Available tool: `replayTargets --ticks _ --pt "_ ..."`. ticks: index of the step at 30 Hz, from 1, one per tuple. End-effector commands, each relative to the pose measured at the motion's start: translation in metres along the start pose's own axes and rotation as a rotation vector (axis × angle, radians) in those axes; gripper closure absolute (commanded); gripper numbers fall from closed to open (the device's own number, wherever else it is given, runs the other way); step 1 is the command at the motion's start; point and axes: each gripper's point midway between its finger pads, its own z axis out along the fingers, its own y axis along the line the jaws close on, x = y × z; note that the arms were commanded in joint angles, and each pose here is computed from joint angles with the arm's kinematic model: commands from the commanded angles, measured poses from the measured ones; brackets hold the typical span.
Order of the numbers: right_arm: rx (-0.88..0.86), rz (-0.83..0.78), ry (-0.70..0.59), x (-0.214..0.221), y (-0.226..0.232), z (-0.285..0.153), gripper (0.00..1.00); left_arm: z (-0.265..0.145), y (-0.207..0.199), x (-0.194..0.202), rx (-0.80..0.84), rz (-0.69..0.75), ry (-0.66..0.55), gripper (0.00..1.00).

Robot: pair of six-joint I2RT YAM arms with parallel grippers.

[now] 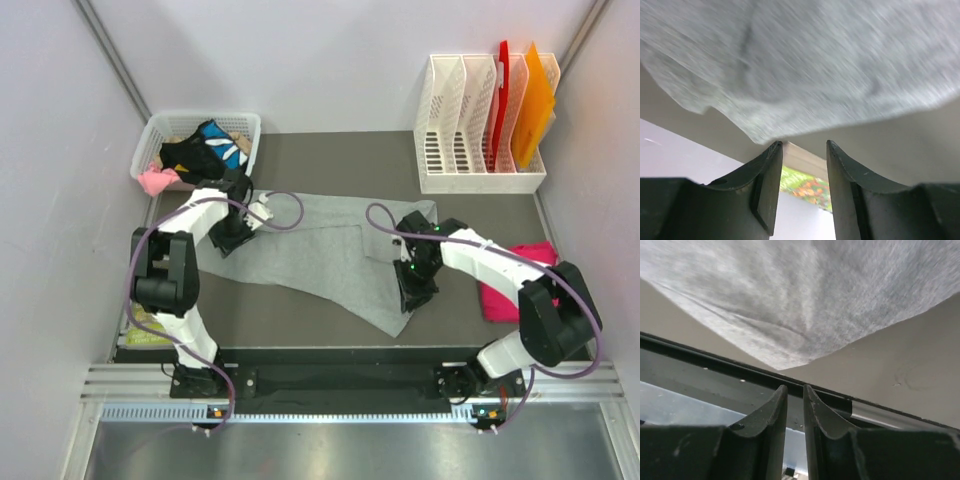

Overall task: Fold and stack the t-shirts
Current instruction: Flatten out the tshirt

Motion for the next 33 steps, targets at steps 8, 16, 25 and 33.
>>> replayTargets --ticks 8,16,25,33 --pt "-0.136 -0.06 -0.22 -0.107 0.063 -0.03 0.79 0.047 0.018 -0.018 -0.039 -0.084 0.047 0.57" --pt "-0.115 -0.049 -0.133 -0.104 0.052 0.025 0.8 0.044 0.002 -0.008 0.017 -0.082 0.071 0.57" --pt "0.031 0.039 -0.008 -0.053 0.012 0.042 0.81 0.032 -0.024 0.004 0.095 -0.031 0.099 0.56" --pt "0.087 0.124 0.009 -0.012 -0.007 0.033 0.8 0.03 -0.075 0.025 0.22 0.047 0.172 0.55"
